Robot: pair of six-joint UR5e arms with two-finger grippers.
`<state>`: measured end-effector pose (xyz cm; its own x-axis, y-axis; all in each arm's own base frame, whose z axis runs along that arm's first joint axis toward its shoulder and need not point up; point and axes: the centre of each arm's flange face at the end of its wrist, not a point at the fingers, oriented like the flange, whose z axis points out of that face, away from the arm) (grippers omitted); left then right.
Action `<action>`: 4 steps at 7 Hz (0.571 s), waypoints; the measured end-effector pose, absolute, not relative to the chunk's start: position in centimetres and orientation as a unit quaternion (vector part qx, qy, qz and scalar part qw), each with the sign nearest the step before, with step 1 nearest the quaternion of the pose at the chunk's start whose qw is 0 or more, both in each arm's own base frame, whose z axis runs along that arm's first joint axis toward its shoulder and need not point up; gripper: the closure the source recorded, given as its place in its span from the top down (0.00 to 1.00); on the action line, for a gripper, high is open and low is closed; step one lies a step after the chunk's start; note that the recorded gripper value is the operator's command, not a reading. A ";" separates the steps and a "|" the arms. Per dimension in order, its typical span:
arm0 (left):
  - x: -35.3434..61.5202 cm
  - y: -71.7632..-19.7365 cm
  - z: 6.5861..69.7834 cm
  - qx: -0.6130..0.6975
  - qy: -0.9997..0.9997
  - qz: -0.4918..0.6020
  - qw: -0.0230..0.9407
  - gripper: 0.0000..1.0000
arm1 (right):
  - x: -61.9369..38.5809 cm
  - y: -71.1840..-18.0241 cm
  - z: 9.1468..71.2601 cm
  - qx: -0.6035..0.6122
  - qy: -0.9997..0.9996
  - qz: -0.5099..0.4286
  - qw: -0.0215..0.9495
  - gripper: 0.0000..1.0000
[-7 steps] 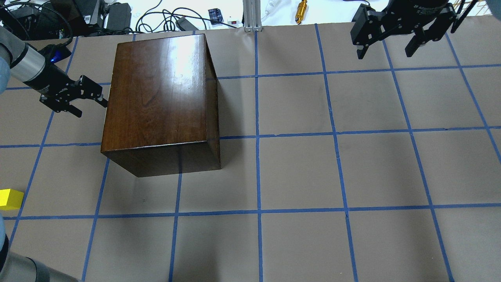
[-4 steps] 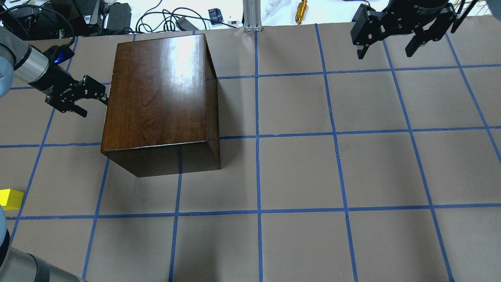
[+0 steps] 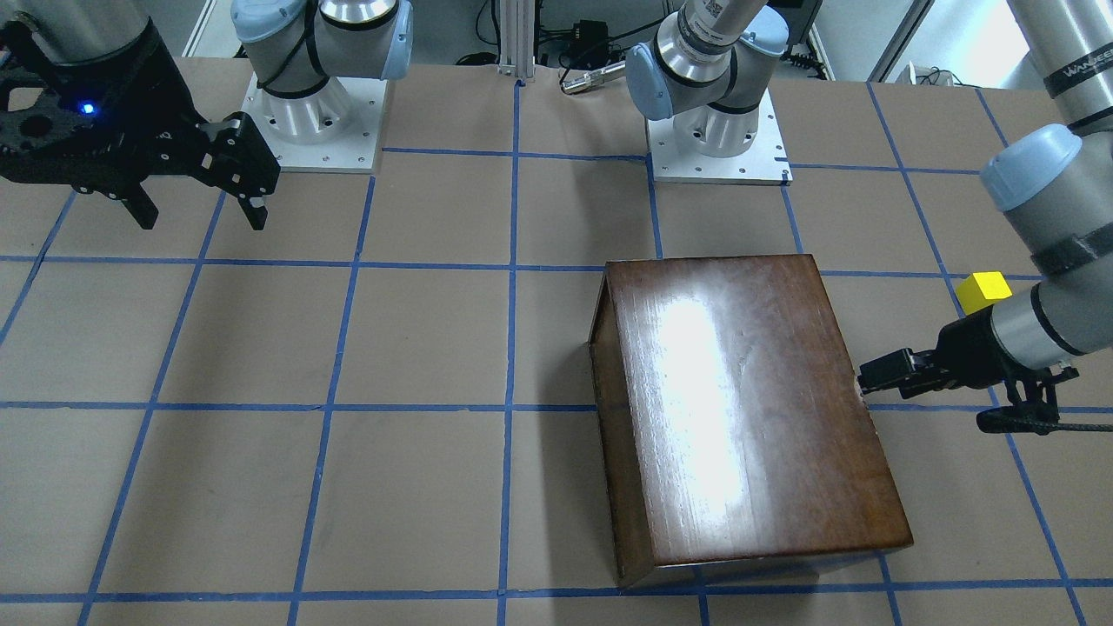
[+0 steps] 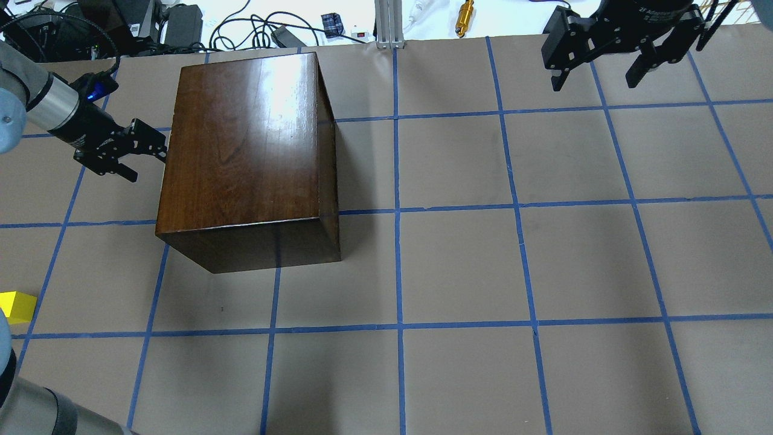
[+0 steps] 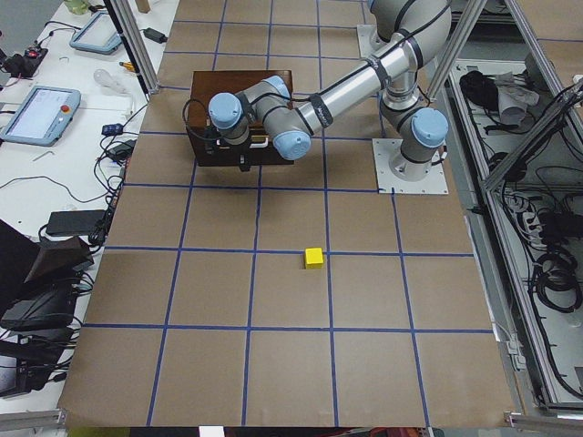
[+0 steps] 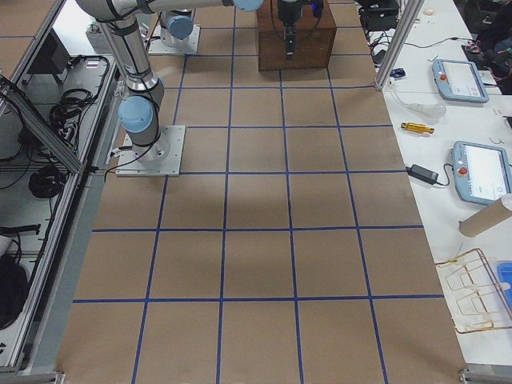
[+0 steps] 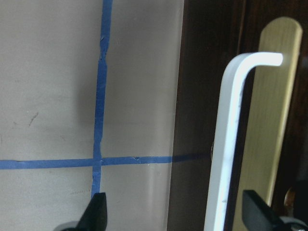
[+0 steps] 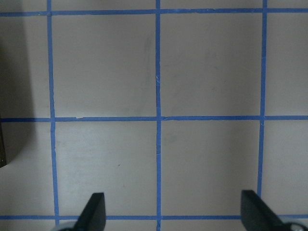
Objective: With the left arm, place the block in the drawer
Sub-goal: 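Lower the left gripper and hook the white drawer handle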
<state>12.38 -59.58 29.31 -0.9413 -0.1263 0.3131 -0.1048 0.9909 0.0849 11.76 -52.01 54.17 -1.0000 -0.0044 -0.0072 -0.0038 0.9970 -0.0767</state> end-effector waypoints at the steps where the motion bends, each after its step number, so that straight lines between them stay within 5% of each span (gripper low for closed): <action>1: 12.3 -59.5 28.7 0.058 -0.985 -0.032 0.160 1.00 | 11.8 -52.0 54.1 -0.002 0.999 -0.038 0.004 1.00; 4: 12.3 -59.4 27.7 0.058 -0.985 -0.031 0.160 1.00 | 11.8 -52.0 54.2 -0.002 0.999 -0.038 0.004 1.00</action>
